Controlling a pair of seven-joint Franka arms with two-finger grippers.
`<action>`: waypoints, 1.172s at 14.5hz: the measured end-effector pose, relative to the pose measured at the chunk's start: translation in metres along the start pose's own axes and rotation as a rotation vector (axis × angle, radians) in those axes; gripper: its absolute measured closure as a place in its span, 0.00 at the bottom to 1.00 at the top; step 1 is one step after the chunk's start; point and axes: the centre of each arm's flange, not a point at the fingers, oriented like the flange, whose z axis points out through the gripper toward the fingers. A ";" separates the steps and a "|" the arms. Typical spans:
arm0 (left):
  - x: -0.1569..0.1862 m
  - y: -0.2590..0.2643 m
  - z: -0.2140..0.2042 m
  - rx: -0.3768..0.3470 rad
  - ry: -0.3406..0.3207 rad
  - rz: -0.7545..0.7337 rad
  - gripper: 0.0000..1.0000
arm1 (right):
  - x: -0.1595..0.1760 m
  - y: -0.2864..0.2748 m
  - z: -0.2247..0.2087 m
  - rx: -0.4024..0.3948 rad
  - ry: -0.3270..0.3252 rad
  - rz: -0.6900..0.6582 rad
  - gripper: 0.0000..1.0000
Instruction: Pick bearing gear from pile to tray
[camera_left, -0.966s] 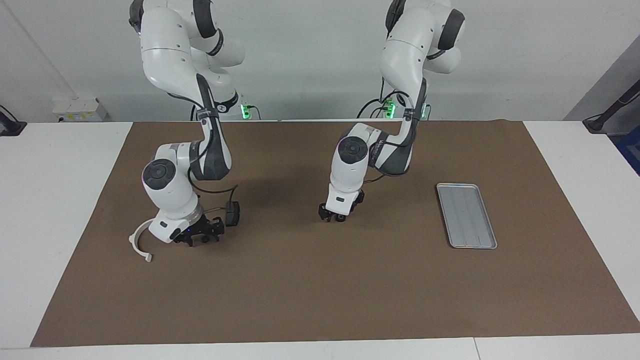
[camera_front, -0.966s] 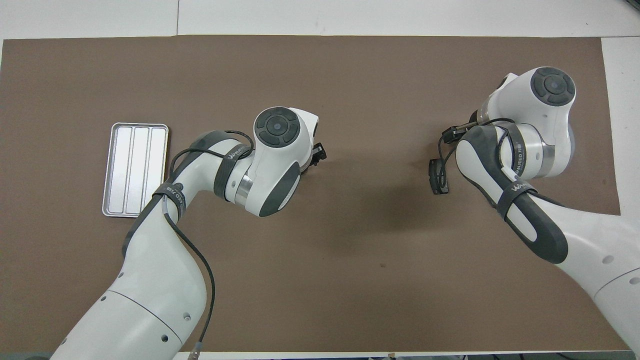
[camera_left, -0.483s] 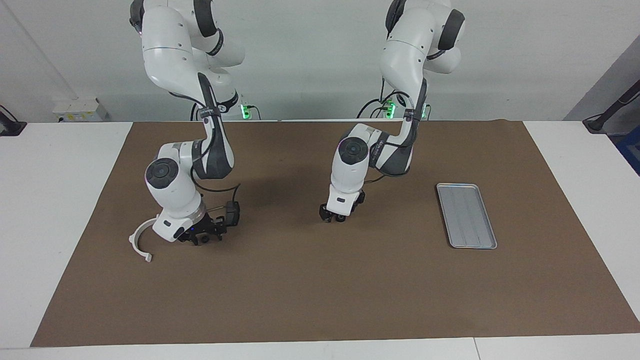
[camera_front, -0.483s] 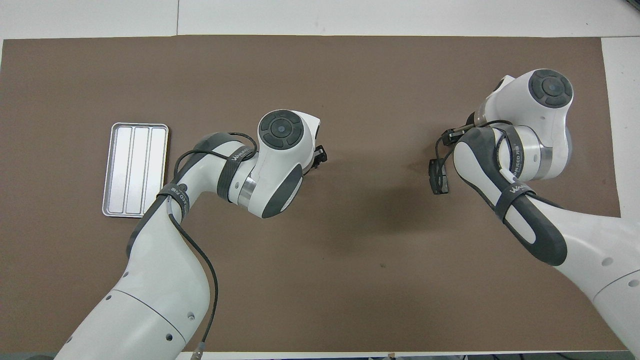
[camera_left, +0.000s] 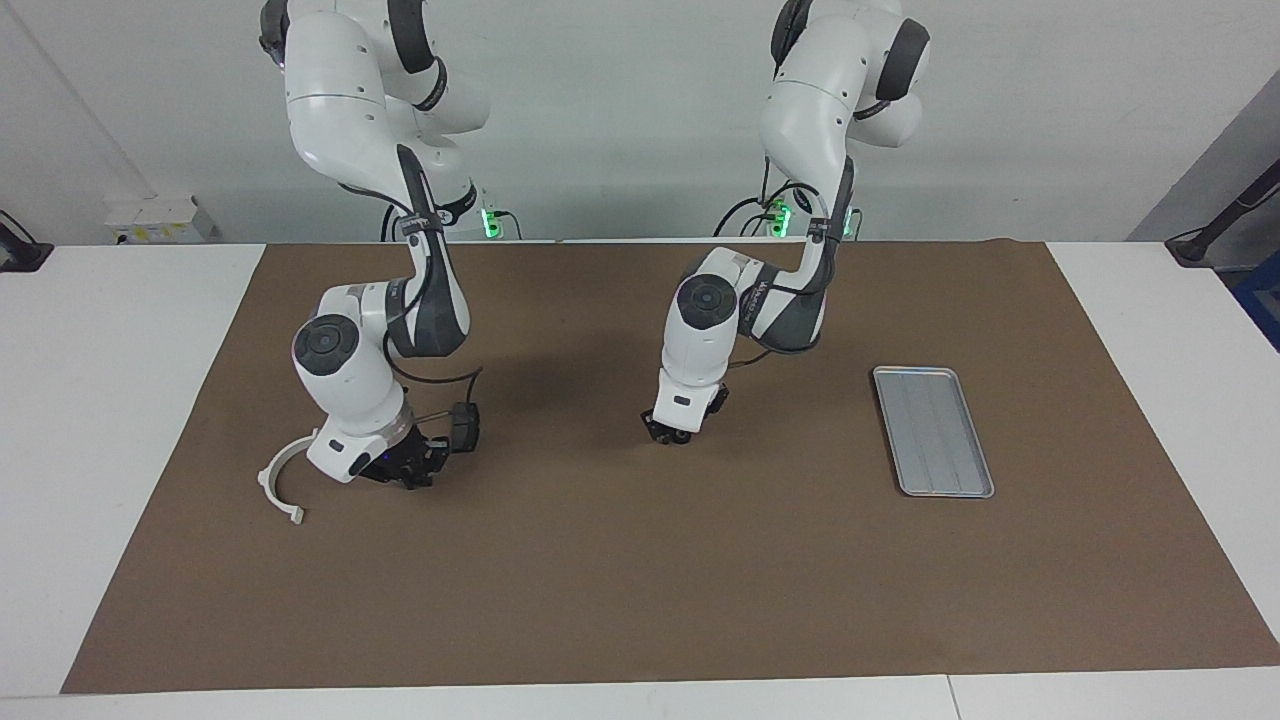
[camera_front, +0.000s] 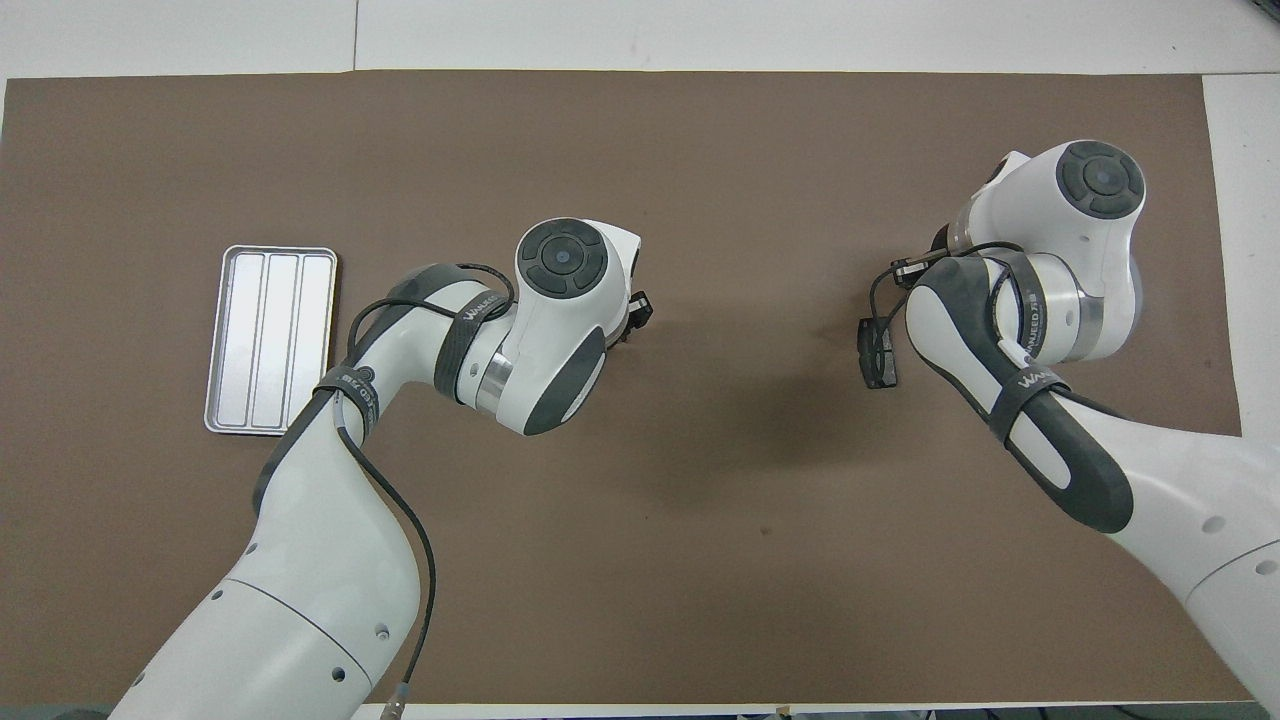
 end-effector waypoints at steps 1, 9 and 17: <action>0.000 0.000 -0.001 -0.002 0.002 0.000 0.47 | 0.000 0.000 0.000 0.000 0.000 0.000 0.77; 0.001 0.000 -0.003 0.000 0.003 -0.010 0.65 | 0.017 -0.008 -0.037 0.002 0.052 -0.010 0.77; 0.061 -0.058 -0.095 0.027 0.029 -0.120 0.65 | 0.056 -0.026 -0.157 0.004 0.122 -0.020 0.77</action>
